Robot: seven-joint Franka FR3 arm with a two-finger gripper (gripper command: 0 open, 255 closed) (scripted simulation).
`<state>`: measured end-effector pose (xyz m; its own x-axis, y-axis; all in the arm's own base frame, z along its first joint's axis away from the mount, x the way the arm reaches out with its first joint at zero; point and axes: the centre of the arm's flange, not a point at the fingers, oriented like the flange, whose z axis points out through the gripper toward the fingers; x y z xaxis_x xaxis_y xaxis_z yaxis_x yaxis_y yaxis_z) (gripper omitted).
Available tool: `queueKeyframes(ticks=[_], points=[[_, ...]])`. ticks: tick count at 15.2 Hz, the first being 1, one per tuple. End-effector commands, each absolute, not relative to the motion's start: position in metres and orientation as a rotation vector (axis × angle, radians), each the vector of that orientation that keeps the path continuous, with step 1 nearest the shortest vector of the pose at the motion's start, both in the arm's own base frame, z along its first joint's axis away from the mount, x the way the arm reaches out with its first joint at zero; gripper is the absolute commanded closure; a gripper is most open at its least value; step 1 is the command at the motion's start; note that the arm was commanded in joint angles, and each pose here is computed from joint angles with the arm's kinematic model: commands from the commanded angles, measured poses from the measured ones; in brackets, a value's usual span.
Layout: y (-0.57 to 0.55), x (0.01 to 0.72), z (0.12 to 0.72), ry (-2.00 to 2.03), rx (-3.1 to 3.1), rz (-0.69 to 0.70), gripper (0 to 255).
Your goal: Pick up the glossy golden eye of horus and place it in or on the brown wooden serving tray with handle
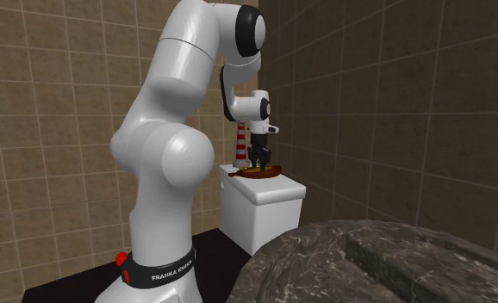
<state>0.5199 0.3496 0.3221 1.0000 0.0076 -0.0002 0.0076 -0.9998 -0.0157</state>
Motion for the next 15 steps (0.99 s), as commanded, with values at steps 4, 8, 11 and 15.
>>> queueKeyframes(ticks=[4, 8, 11, 15], points=[[0.350, 0.520, 0.320, -0.012, -3.126, 0.000, 255], [0.350, 0.520, 0.320, -0.012, -3.126, 0.000, 0], [0.350, 0.520, 0.320, -0.012, -3.126, 0.000, 0], [0.349, 0.520, 0.347, -0.012, -3.126, 0.000, 0]])
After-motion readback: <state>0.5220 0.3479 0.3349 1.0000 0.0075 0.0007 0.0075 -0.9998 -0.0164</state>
